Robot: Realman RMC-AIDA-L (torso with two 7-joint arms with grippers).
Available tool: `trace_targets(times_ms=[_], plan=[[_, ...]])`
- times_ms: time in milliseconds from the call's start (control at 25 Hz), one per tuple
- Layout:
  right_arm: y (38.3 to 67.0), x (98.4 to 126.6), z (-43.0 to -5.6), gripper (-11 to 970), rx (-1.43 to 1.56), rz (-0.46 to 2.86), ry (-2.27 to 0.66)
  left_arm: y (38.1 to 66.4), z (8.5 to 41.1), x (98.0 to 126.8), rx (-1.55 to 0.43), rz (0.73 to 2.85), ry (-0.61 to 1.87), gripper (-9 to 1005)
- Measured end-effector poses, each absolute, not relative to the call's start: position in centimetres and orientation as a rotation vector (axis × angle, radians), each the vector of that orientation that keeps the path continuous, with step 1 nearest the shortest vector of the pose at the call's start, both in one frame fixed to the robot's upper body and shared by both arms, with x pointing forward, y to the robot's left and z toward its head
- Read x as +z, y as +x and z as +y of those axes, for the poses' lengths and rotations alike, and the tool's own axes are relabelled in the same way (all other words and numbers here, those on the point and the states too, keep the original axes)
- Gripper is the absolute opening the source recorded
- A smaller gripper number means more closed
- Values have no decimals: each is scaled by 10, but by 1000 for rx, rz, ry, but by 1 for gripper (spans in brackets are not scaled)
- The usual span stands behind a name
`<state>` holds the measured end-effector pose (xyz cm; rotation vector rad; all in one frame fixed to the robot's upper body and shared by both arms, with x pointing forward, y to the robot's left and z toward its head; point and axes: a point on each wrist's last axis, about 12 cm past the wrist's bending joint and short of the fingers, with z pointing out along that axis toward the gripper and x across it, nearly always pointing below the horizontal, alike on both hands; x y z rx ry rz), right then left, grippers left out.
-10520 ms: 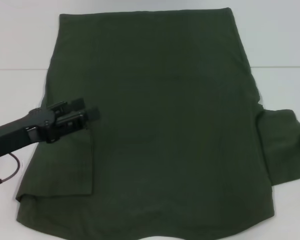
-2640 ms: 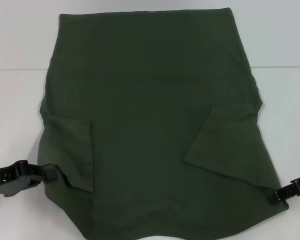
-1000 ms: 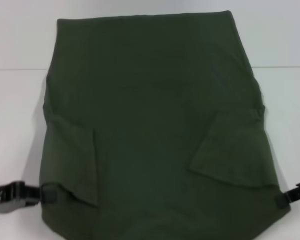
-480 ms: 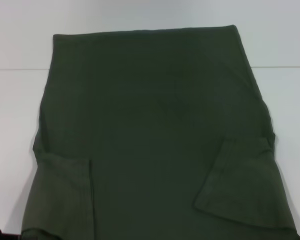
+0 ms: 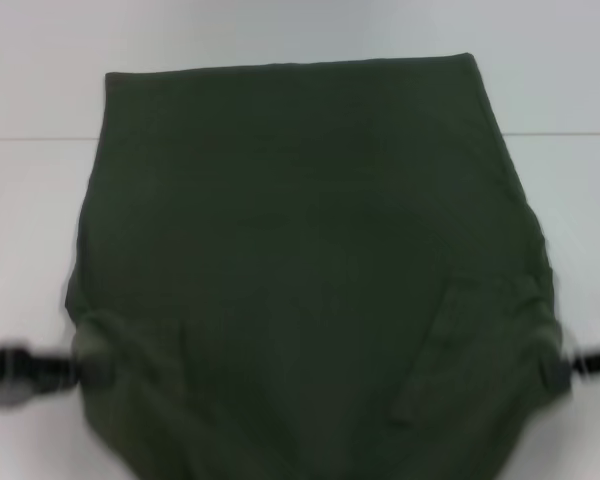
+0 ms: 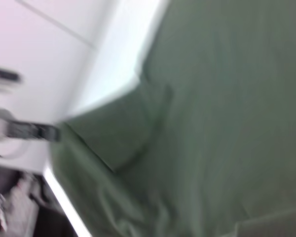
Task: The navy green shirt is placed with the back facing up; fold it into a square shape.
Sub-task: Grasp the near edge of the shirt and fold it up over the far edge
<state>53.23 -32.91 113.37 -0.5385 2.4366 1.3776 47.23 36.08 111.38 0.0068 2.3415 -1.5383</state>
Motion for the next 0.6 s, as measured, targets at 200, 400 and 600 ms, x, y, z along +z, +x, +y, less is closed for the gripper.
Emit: trace_targets(times_ms=[200,400,600], plan=[[565,1154,-328,21,1339,2230,-382,531,347,1135,-1482,2286,-65,27],[610,1147,-319,22,1097,2166,-166,593,329,1137,-1289,2296,-170,27],[647,1125,-292,24,809,2218,-102,629,304,1119,-1007,2352,-255,27]])
